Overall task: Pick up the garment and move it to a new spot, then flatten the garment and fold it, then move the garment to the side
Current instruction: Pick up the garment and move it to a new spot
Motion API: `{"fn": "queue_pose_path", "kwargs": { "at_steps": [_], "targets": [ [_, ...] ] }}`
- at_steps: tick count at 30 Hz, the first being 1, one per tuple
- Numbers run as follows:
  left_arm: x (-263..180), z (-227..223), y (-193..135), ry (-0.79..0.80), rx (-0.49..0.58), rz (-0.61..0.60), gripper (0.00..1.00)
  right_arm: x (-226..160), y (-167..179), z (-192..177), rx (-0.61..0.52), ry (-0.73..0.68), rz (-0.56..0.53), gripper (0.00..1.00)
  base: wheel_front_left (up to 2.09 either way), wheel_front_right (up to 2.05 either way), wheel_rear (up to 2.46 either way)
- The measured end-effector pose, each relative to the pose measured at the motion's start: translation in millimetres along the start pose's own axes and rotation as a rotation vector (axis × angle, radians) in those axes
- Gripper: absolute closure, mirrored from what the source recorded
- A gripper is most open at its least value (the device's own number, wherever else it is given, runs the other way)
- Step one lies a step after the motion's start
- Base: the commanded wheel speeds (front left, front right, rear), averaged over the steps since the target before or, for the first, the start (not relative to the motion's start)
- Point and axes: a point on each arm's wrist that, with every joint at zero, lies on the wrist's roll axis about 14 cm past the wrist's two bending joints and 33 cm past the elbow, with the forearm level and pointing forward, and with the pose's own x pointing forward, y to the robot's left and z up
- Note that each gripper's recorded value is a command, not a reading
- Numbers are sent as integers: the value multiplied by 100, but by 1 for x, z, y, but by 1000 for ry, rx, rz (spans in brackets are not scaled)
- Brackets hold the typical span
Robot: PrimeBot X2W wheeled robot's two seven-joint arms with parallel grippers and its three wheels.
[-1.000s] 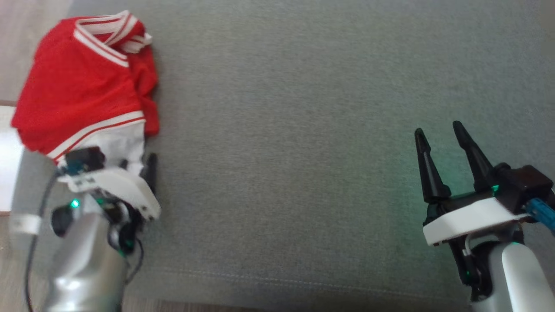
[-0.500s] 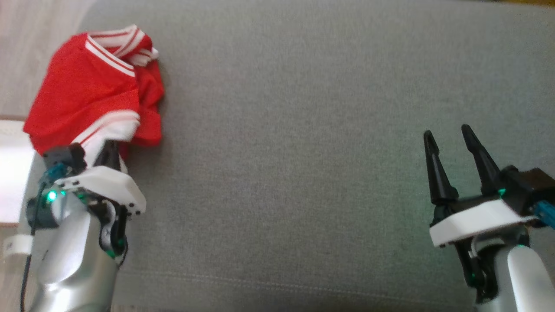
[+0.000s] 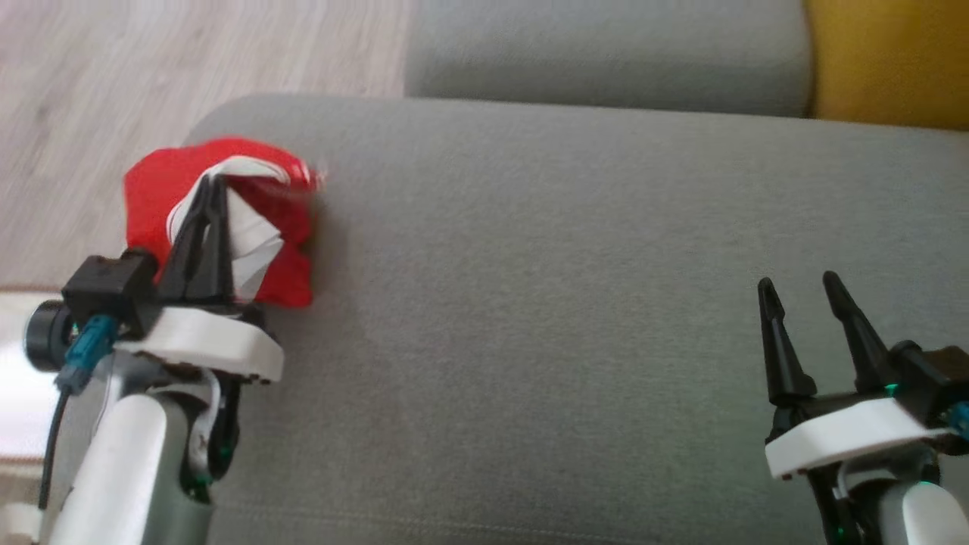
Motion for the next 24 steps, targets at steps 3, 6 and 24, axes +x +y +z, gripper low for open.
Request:
{"fn": "queue_pose_path", "kwargs": {
  "at_steps": [3,6,24],
  "targets": [
    [0,25,-27,-59,-23,-76,100,-11,-8,12,-7,-33,-33,0,0,0,0],
    [2,37,-65,-82,-55,-186,100,-23,-23,18,-10,-46,-85,0,0,0,0],
    [-10,60,-371,-116,-315,-1045,100,-105,-107,32,45,-101,-426,0,0,0,0]
  ]
}}
